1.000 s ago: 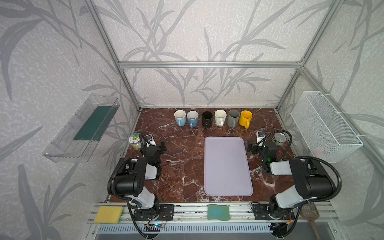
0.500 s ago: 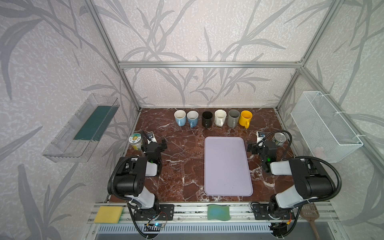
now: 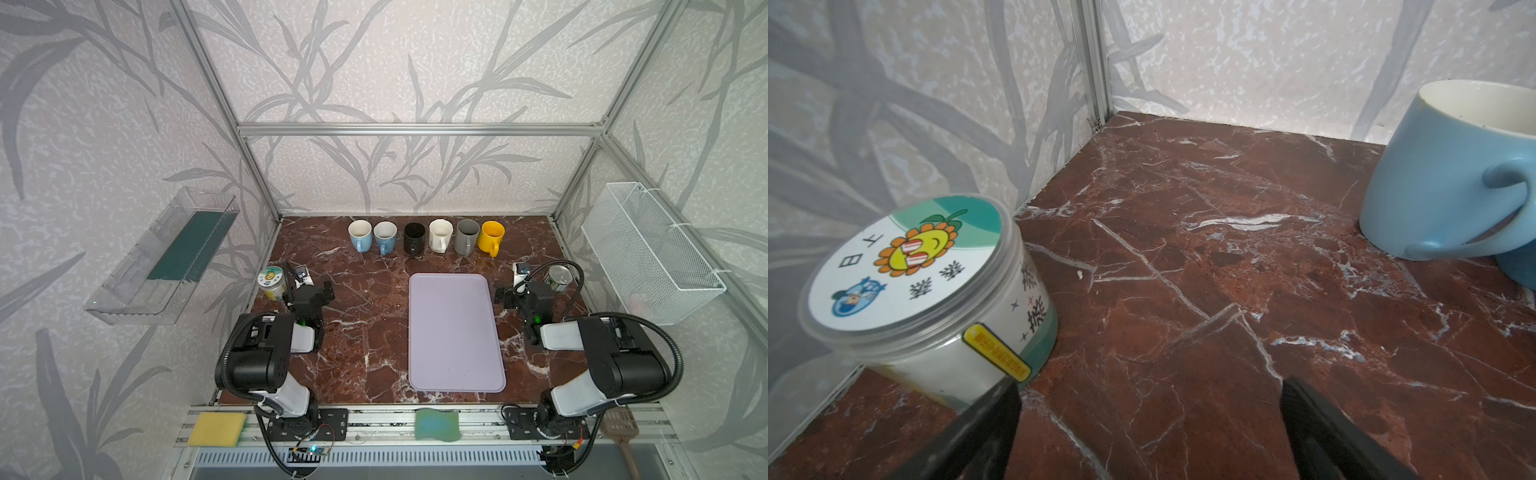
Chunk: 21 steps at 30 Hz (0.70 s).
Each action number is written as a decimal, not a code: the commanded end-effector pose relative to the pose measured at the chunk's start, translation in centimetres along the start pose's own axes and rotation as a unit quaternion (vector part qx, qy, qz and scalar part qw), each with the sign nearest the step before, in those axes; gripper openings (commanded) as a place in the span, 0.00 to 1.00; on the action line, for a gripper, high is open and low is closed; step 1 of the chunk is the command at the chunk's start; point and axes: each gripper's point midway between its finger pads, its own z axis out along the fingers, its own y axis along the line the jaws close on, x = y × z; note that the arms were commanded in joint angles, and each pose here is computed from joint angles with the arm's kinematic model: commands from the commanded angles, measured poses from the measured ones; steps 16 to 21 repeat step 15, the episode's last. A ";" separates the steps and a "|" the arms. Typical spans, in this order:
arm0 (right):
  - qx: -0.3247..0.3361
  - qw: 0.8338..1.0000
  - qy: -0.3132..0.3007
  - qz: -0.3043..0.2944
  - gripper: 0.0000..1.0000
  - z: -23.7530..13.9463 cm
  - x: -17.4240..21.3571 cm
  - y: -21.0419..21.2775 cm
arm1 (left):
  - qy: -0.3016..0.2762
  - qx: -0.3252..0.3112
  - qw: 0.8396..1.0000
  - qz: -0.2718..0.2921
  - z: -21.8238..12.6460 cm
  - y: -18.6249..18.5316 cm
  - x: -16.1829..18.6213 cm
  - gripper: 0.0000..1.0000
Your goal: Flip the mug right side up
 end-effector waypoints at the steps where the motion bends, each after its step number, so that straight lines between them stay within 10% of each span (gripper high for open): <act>1: 0.006 1.000 -0.022 -0.007 0.99 0.0 -1.7 -0.1 | -0.021 0.000 1.000 -0.003 0.0 -0.2 -1.6 0.99; 21: 0.002 1.000 -0.011 -0.027 0.99 0.4 -1.6 0.7 | -0.021 0.000 1.000 -0.003 0.0 -0.2 -1.5 0.99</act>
